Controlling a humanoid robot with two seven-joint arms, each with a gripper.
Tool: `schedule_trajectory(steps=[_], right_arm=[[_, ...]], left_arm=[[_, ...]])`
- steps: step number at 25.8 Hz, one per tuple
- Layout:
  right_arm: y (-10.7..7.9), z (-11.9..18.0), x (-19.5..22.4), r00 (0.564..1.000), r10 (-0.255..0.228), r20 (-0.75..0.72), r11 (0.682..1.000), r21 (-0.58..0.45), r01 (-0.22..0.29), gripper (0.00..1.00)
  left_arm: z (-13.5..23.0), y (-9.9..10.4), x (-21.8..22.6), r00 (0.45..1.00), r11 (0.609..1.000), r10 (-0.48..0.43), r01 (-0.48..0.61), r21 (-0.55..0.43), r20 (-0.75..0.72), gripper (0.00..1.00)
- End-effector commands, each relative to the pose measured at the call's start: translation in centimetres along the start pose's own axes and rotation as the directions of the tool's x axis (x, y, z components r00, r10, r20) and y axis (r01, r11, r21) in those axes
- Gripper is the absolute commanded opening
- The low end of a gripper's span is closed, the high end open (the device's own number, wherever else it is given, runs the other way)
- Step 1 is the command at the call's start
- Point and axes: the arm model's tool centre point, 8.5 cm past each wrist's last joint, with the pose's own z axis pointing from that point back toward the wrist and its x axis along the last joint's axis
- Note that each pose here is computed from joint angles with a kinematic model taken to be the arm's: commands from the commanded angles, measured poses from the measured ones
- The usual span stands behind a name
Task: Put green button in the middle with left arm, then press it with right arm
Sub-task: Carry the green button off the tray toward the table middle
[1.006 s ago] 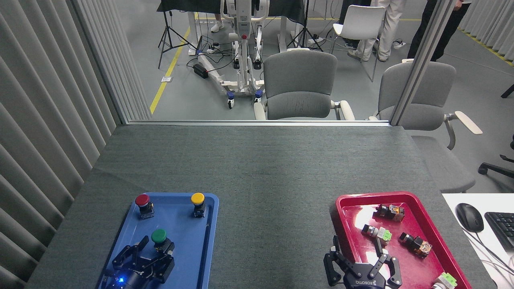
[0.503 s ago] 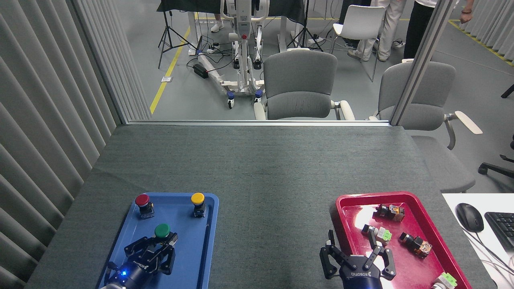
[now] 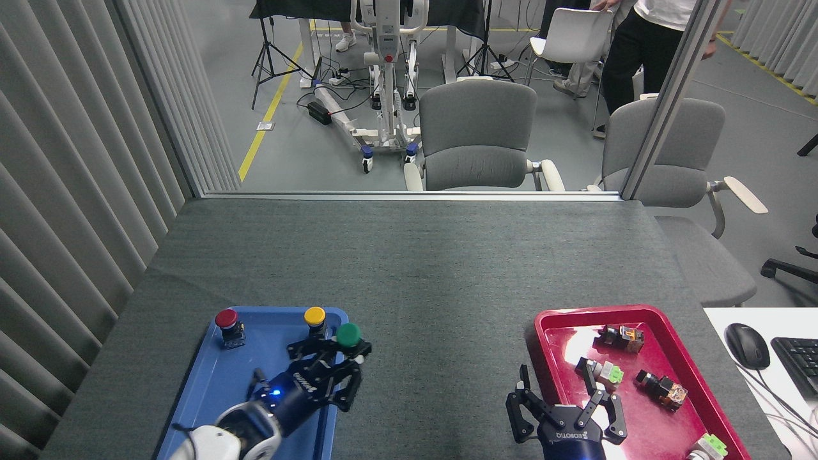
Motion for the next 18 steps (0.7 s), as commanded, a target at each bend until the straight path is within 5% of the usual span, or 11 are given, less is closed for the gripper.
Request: schedule_trajectory(steps=[1, 9, 15, 18], right_arm=[[-0.1, 0.0, -0.1, 1.0, 0.003, -0.001, 1.0, -0.004, -0.003, 0.99], [-0.3, 0.2, -1.5, 0.999, 0.022, -0.033, 0.997, -0.076, -0.025, 0.99], [0.2, 0.5, -0.7, 1.0, -0.002, -0.031, 0.999, -0.041, 0.001, 0.99], [0.5, 0.5, -0.5, 1.0, -0.003, -0.011, 1.0, 0.0, 0.003, 0.99]], left_arm=[[-5.0, -1.2, 3.8, 0.997, 0.998, 0.025, -0.021, -0.057, 0.068, 0.0], [-9.1, -4.4, 8.3, 0.988, 0.979, 0.134, -0.119, -0.164, 0.08, 0.0], [-9.7, -5.5, 10.4, 0.982, 0.968, 0.17, -0.151, -0.201, 0.085, 0.0], [-9.4, -6.1, 10.2, 0.983, 0.964, 0.171, -0.154, -0.215, 0.064, 0.08]])
